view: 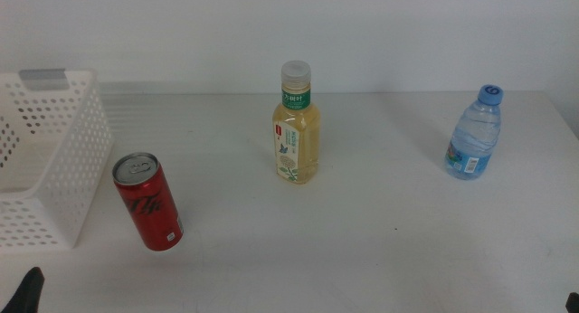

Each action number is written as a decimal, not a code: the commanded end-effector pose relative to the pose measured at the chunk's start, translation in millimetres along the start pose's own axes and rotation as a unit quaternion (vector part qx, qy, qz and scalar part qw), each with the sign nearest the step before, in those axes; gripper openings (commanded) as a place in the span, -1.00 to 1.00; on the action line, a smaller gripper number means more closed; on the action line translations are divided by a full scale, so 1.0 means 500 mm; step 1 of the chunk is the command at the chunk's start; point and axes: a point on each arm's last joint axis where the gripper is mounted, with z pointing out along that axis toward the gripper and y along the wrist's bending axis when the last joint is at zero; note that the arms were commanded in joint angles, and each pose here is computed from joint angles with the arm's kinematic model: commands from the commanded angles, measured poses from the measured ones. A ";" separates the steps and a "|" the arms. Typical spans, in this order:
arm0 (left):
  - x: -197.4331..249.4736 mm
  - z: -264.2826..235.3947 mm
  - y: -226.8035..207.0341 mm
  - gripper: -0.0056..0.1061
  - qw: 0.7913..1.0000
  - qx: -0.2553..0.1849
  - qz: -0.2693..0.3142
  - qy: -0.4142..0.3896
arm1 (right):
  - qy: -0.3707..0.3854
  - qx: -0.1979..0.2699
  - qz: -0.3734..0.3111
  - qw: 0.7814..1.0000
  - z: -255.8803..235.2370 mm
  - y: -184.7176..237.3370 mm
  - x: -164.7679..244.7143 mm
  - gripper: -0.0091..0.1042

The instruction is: Use arms to grab the bottles and put them into the dustbin to the left of the table.

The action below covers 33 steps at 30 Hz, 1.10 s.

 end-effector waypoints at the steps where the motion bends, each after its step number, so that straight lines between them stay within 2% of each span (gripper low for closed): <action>1: -0.021 0.005 0.003 0.71 0.999 -0.003 -0.022 -0.027 | -0.053 0.010 -0.009 0.999 -0.006 -0.003 -0.020 0.40; 8: -0.071 0.027 0.009 0.71 0.999 0.002 -0.033 0.001 | -0.053 0.010 -0.009 0.999 -0.006 -0.003 -0.020 0.40; 21: -0.178 0.092 0.007 0.71 0.998 0.042 -0.043 0.026 | -0.053 0.010 -0.009 0.999 -0.006 -0.003 -0.020 0.40; 29: -0.198 0.095 0.012 0.71 0.995 0.033 -0.096 -0.013 | -0.053 0.010 -0.009 0.999 -0.006 -0.003 -0.020 0.40; 33: -0.203 0.095 0.013 0.71 0.994 0.030 -0.100 -0.028 | -0.053 0.010 -0.009 0.999 -0.006 -0.003 -0.020 0.40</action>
